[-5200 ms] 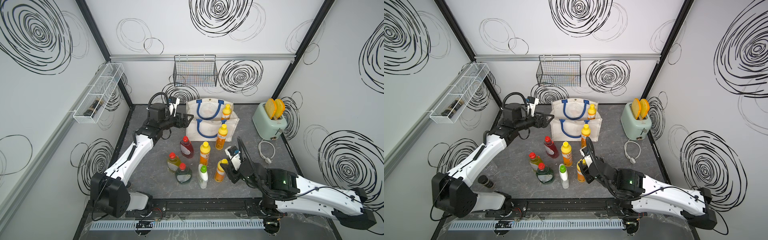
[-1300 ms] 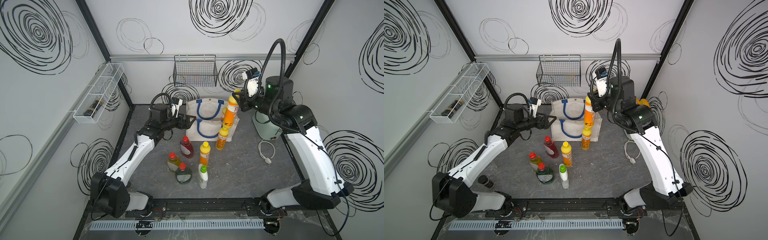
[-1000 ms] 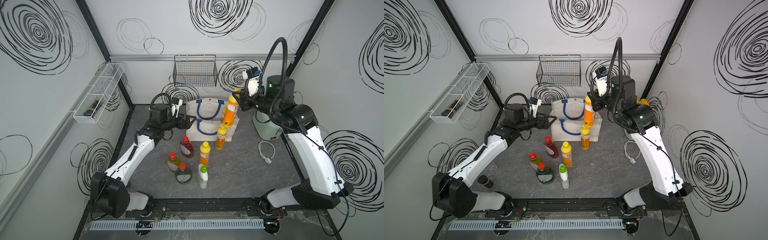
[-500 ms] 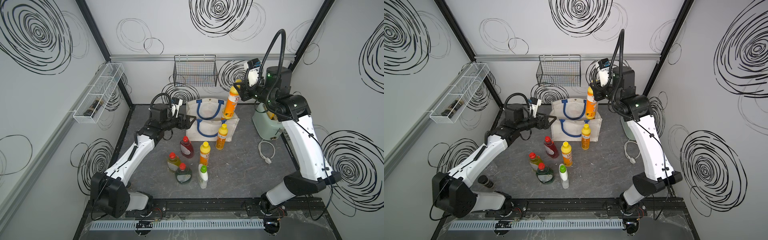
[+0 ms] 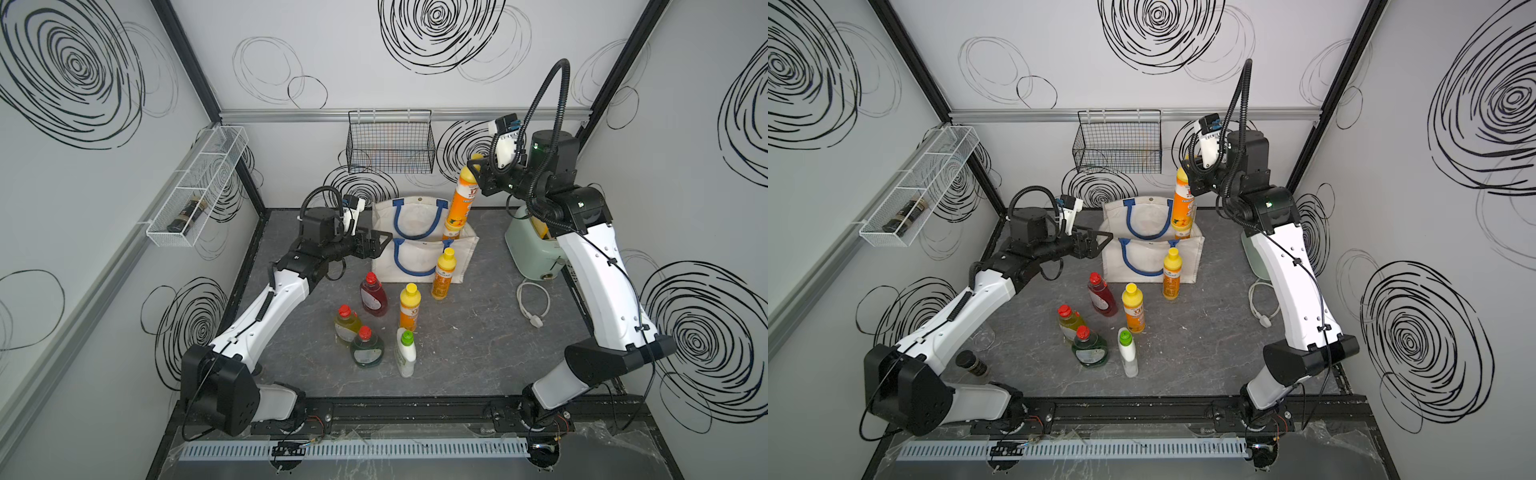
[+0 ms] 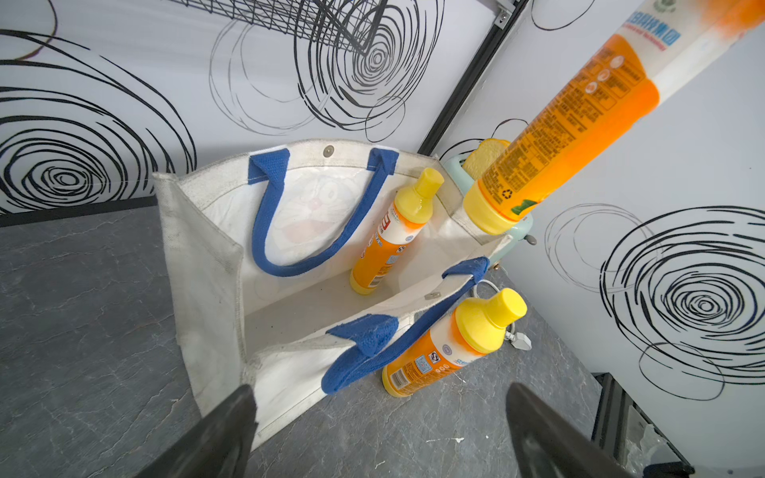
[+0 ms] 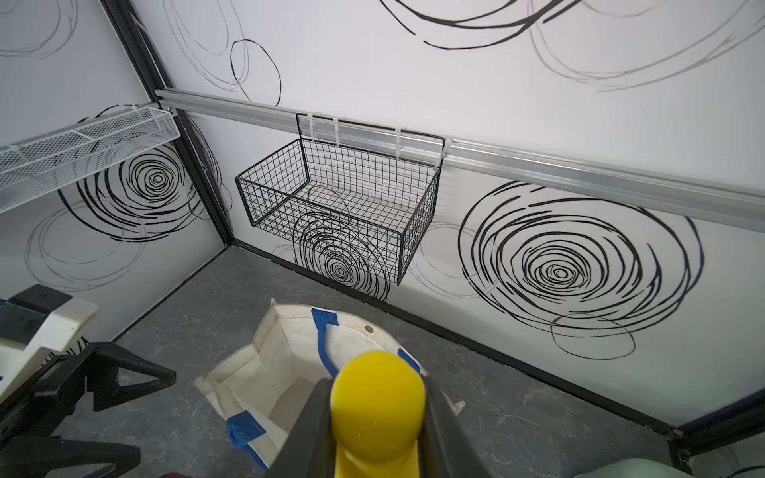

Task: Pack dish soap into the shopping bag
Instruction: Place the bottle of dish soap in the shopping bag.

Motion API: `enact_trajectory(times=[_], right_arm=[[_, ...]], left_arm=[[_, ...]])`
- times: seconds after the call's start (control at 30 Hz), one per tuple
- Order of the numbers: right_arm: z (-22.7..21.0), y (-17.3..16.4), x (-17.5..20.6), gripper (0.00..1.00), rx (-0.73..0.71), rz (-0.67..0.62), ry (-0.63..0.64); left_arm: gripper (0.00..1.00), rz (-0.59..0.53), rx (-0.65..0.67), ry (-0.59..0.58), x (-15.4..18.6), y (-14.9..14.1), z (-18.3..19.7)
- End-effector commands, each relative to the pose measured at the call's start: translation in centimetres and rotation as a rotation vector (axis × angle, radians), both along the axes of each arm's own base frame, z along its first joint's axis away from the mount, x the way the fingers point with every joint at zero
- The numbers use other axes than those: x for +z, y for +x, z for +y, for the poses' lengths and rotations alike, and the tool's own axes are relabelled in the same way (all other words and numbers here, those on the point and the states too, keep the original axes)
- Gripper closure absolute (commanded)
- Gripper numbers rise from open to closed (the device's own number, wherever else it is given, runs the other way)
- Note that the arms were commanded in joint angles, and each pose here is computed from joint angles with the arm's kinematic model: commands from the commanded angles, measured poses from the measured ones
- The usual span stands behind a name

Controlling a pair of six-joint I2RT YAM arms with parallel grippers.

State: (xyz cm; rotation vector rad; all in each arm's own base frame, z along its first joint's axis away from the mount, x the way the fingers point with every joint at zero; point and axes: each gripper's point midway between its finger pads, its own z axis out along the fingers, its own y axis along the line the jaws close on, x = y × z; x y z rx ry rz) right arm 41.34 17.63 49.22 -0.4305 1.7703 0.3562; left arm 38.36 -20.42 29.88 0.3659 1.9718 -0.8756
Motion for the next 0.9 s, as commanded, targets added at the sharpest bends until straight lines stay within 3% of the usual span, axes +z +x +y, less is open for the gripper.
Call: enact_trajectory(times=[0.0,0.87], right_arm=[[0.2,0.0,4.5,1.0,0.021,-0.175,0.06],[-2.0,1.2,-3.0,1.0,-0.068,-0.102,0.006]], left_arm=[[0.04,-0.049,-0.013,-0.028,1.3,0.1,-0.2],[0.04,-0.036,-0.014,-0.023,0.8,0.3,-0.2]])
